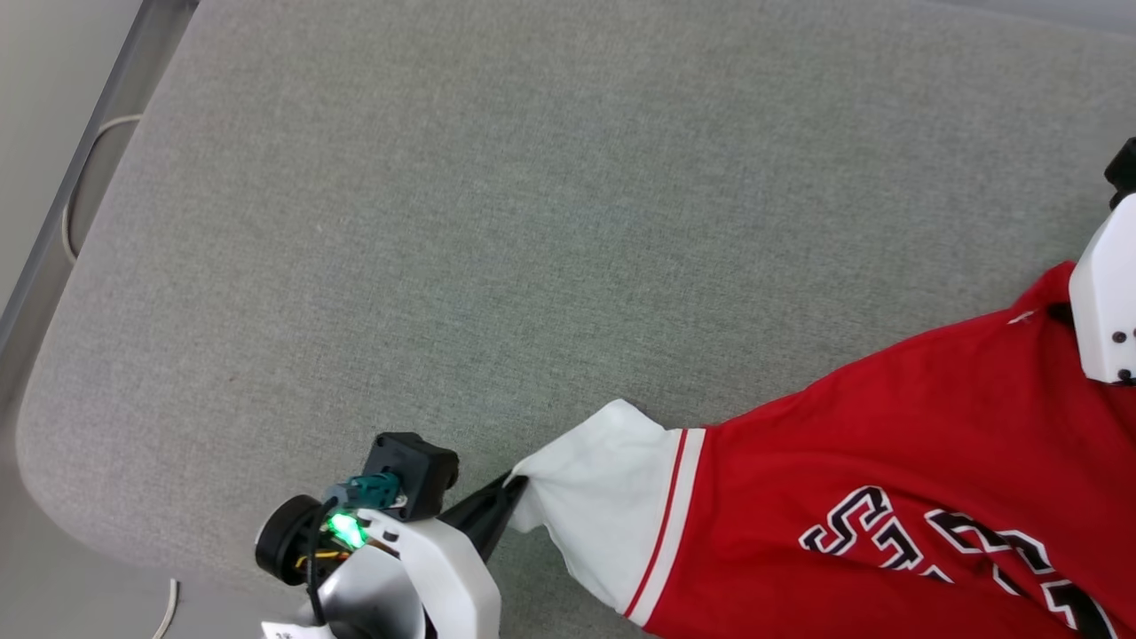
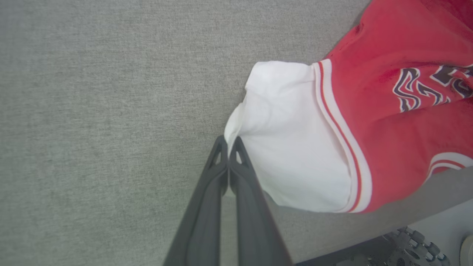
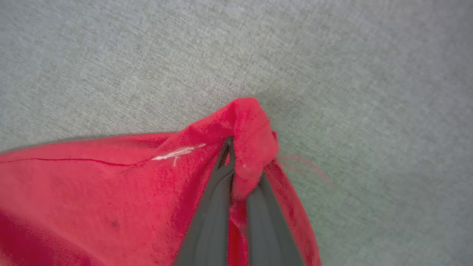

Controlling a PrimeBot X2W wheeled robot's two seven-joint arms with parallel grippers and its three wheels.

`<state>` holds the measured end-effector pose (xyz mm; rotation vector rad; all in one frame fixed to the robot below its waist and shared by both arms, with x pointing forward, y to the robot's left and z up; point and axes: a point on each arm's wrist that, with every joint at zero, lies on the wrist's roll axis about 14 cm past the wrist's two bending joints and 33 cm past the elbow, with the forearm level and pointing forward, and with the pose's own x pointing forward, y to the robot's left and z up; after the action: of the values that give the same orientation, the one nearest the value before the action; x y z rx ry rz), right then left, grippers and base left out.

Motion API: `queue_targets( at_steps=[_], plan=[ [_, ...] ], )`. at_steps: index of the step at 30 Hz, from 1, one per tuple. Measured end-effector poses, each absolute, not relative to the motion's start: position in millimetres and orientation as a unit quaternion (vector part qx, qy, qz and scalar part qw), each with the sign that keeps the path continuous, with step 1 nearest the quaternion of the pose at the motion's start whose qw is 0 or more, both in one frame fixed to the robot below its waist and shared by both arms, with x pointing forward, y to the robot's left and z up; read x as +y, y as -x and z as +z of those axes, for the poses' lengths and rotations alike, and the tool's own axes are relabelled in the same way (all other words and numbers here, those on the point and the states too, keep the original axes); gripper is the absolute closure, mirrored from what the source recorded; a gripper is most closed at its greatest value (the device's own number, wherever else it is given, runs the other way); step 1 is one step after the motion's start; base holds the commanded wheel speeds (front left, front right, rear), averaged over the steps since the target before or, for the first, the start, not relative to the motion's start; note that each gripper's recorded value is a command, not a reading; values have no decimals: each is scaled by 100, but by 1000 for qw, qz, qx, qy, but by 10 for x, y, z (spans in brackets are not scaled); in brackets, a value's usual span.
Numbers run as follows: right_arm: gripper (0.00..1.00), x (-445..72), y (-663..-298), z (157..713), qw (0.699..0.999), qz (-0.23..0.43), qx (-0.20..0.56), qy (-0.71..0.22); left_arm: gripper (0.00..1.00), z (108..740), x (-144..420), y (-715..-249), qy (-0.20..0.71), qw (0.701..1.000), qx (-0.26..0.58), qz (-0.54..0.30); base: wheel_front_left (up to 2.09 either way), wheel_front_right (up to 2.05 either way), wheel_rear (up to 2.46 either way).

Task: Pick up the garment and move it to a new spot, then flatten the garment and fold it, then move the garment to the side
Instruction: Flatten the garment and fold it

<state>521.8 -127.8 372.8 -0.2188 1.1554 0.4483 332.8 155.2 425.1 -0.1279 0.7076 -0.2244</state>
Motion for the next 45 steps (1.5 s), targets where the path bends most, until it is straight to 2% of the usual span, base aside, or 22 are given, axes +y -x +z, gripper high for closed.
queue_targets(
  at_steps=[7,8,12,23,28,34,40,45],
  plan=[
    [100,-1291,-5262,4140,850,207,479,72,100,4482,1675,-3399,49,948,299,-95,0,0,0],
    [100,-1310,-5286,4311,866,206,451,67,100,4573,1719,-3423,45,954,283,-89,0,0,0],
    [100,-1362,-5326,4710,898,202,386,56,100,4807,1851,-3483,20,967,243,-76,0,0,0],
    [100,-1665,-5132,5808,961,180,205,37,100,5893,2062,-3745,-35,997,58,-47,0,0,0],
    [100,-1813,-4900,6242,977,169,129,27,100,6553,2089,-3782,-63,996,-53,-37,0,0,0],
    [100,-2000,-4617,6750,988,149,38,22,100,7312,2019,-3730,-78,980,-180,-35,0,0,0],
    [100,-2094,-4409,7104,990,133,-28,29,100,7804,1973,-3681,-85,960,-264,-31,0,0,0],
    [100,-2157,-4378,7334,990,118,-75,34,100,8070,1936,-3736,-74,947,-311,-36,0,0,0]
  ],
)
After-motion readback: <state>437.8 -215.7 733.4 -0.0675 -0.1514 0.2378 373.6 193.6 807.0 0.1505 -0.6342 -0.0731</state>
